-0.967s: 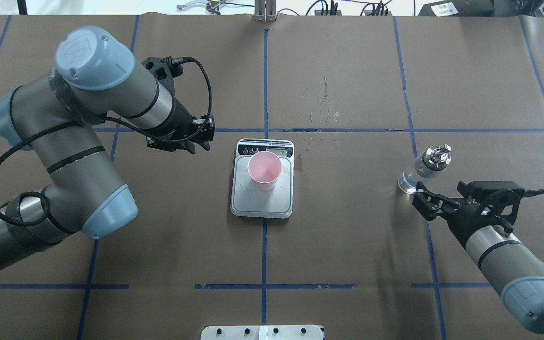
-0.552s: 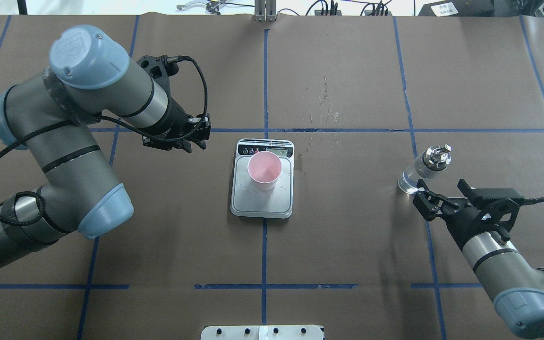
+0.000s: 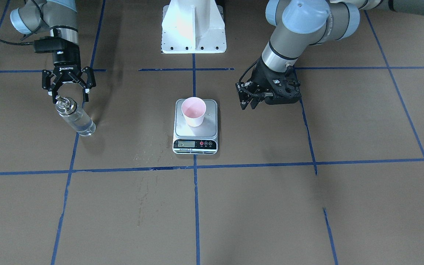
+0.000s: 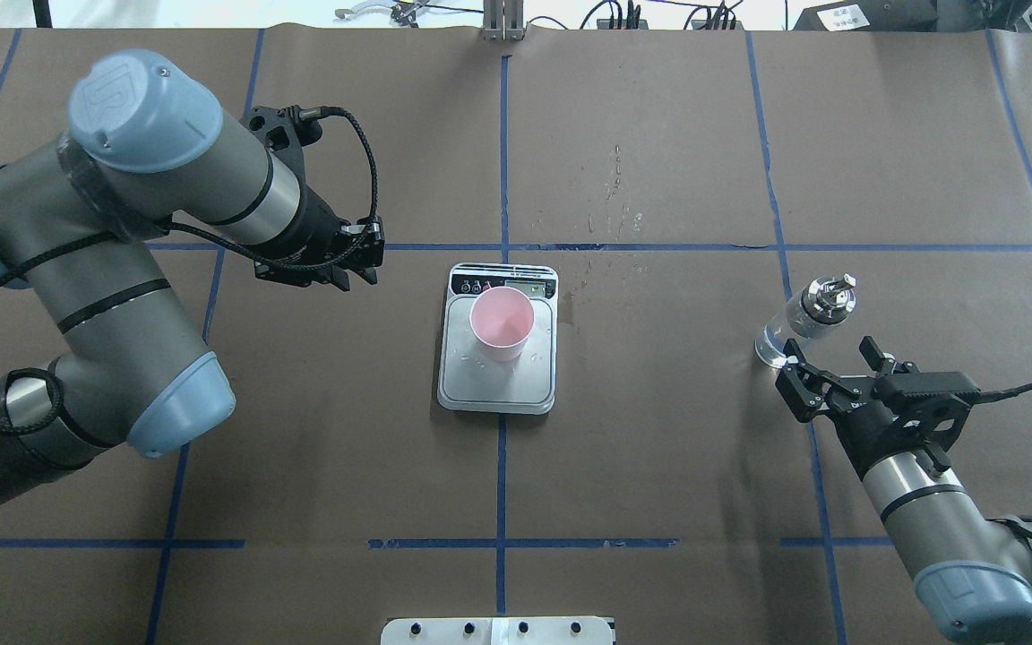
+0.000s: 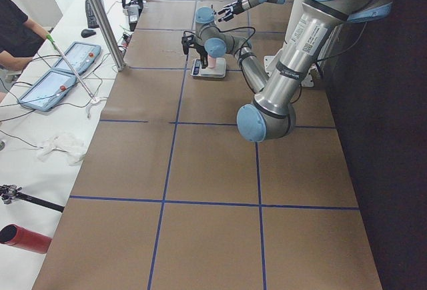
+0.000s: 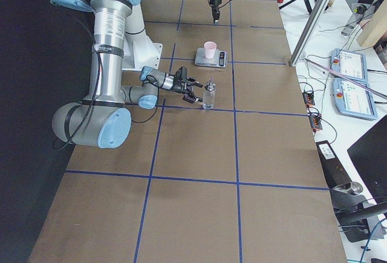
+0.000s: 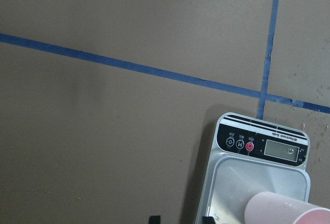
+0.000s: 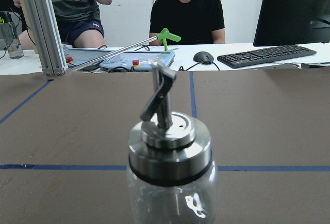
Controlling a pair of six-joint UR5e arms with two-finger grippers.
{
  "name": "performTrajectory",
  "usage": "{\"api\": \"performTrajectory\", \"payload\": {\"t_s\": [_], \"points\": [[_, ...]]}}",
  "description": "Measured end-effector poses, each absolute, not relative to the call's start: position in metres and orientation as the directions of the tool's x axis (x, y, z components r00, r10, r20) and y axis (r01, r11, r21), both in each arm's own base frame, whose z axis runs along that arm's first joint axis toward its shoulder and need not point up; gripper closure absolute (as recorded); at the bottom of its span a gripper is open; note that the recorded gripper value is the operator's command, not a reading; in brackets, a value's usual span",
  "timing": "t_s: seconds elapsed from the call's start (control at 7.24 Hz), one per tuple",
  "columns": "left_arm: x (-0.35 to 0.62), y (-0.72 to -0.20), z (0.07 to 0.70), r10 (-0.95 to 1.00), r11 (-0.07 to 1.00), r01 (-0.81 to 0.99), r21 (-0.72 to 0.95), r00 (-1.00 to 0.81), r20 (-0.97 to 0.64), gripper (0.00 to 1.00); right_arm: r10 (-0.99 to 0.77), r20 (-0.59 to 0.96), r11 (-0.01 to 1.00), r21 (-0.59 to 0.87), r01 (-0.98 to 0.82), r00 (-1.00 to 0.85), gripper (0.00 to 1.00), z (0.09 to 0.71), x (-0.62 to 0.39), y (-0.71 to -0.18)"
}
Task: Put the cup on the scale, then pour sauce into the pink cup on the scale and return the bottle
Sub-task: 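Lift the glass bottle slightly with the right gripper and hold it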
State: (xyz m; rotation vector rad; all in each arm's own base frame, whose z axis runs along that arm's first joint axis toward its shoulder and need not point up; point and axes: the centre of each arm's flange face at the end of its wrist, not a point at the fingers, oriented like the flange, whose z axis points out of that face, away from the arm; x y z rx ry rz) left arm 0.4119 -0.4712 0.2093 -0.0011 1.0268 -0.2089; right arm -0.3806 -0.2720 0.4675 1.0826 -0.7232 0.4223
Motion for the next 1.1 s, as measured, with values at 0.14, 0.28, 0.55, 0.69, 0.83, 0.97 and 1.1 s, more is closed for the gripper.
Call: {"api": "performTrajectory", "payload": {"t_s": [0.14,0.28,0.55,0.69,0.83,0.97,1.1], "points": [[0.410,-0.472,0.209,-0.174,0.980,0.174,-0.098,0.499,-0.849,0.54,-0.038,0.701,0.410,0.661,-0.628,0.712,0.00,0.467,-0.388,-0.274],[0.407,-0.473,0.211,-0.172,0.980,0.176,-0.095,0.499,-0.849,0.49,-0.045,0.687,0.405,0.676,-0.615,0.726,0.00,0.469,-0.392,-0.274],[0.385,-0.468,0.226,-0.104,0.988,0.151,-0.030,0.514,-0.851,0.00,-0.051,0.682,0.402,0.683,-0.610,0.730,0.00,0.468,-0.395,-0.274],[0.373,-0.466,0.233,-0.084,0.989,0.147,-0.008,0.520,-0.850,0.00,-0.052,0.684,0.403,0.681,-0.611,0.728,0.00,0.467,-0.396,-0.275],[0.368,-0.465,0.236,-0.077,0.989,0.146,0.000,0.523,-0.849,0.00,-0.053,0.686,0.404,0.679,-0.613,0.725,0.00,0.466,-0.397,-0.275],[0.367,-0.465,0.237,-0.076,0.989,0.146,0.002,0.525,-0.848,0.00,-0.051,0.691,0.404,0.675,-0.617,0.722,0.00,0.466,-0.397,-0.275],[0.366,-0.465,0.237,-0.076,0.989,0.146,0.002,0.525,-0.848,0.00,-0.051,0.699,0.403,0.668,-0.626,0.714,0.00,0.465,-0.395,-0.276]]}}
